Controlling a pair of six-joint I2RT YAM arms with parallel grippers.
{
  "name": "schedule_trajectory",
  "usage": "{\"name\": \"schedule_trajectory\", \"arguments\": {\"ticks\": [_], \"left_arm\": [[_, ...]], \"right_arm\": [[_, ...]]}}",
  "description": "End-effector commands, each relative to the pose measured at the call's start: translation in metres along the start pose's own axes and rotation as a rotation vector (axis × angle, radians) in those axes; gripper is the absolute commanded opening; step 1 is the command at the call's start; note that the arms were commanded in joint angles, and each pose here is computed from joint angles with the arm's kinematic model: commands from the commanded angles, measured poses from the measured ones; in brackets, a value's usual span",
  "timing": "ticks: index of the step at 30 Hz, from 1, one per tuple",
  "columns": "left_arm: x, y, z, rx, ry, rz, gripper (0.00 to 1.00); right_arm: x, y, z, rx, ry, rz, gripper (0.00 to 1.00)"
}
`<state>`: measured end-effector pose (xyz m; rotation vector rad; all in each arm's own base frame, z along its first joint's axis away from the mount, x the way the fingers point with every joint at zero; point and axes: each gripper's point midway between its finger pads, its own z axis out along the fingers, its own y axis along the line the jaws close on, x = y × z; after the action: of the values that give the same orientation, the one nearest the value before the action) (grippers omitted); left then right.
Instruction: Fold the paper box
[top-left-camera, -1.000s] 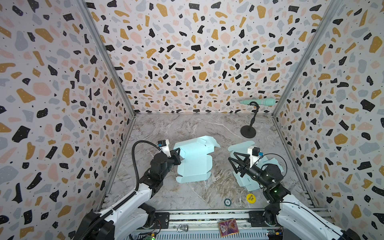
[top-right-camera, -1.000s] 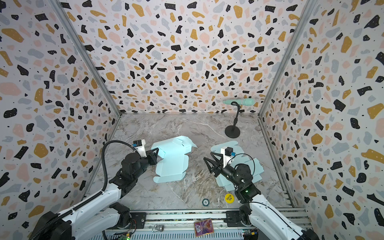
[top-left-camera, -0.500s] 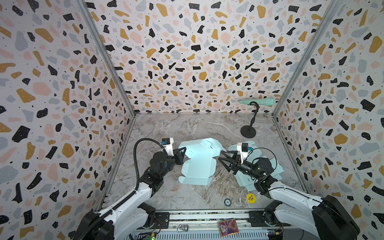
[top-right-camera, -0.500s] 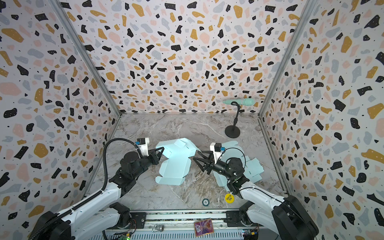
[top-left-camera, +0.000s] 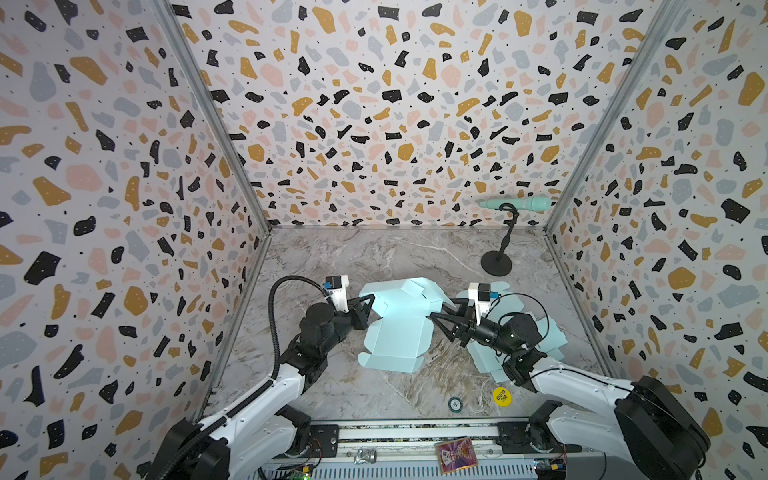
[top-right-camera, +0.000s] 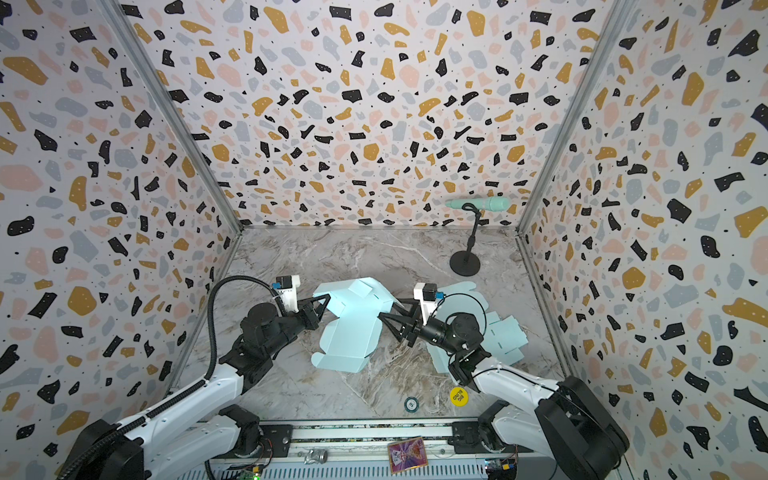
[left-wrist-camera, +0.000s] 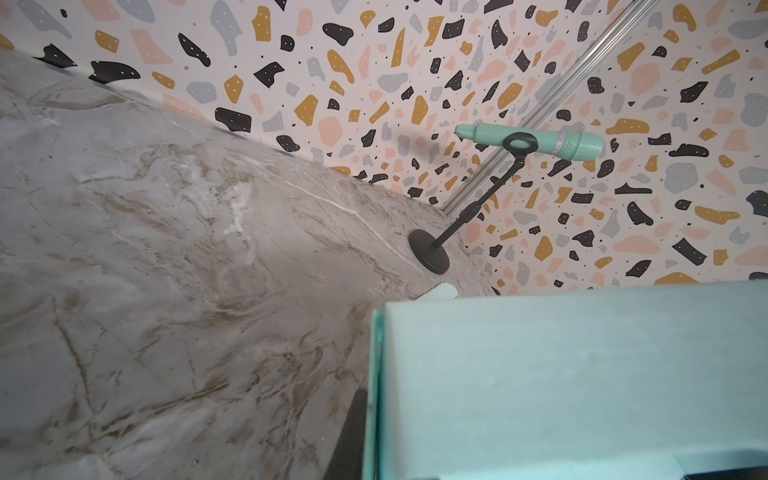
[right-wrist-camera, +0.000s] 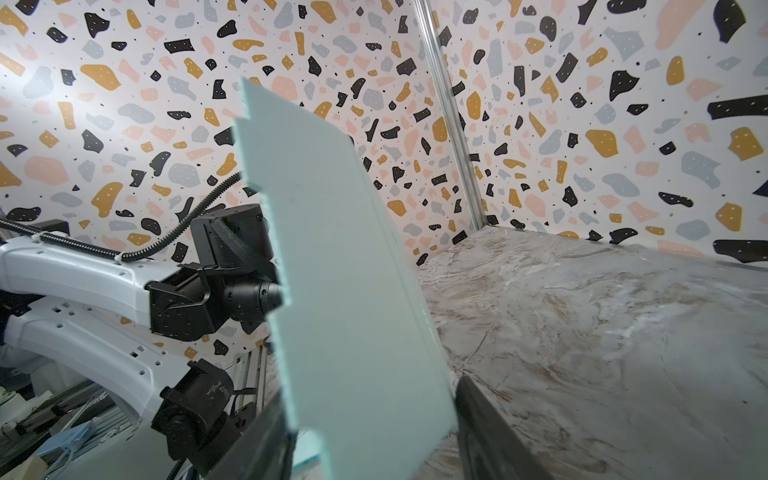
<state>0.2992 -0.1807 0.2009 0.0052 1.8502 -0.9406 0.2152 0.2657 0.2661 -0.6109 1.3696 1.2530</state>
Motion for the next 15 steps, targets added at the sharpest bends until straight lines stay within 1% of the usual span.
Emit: {"name": "schedule_trajectory", "arguments": {"ticks": [1,7,11,15], "left_arm": [[-0.014,-0.010,-0.003,0.047,-0.052,0.004,0.00],[-0.017,-0.014,-0.003,0.076,-0.057,-0.005,0.00],[-0.014,-0.013,-0.001,0.076,-0.046,-0.007,0.00],[-0.013,-0.014,0.000,0.084,-0.037,-0.007,0.00]], "right_arm": [[-0.010,0.011,-0.014,-0.005,-0.038,-0.024,0.62],[-0.006,0.000,-0.034,0.065,-0.038,-0.019,0.57],[-0.013,-0.004,-0.024,0.056,-0.037,-0.042,0.54],[-0.021,-0.009,-0.012,0.040,-0.069,-0.043,0.51]]}}
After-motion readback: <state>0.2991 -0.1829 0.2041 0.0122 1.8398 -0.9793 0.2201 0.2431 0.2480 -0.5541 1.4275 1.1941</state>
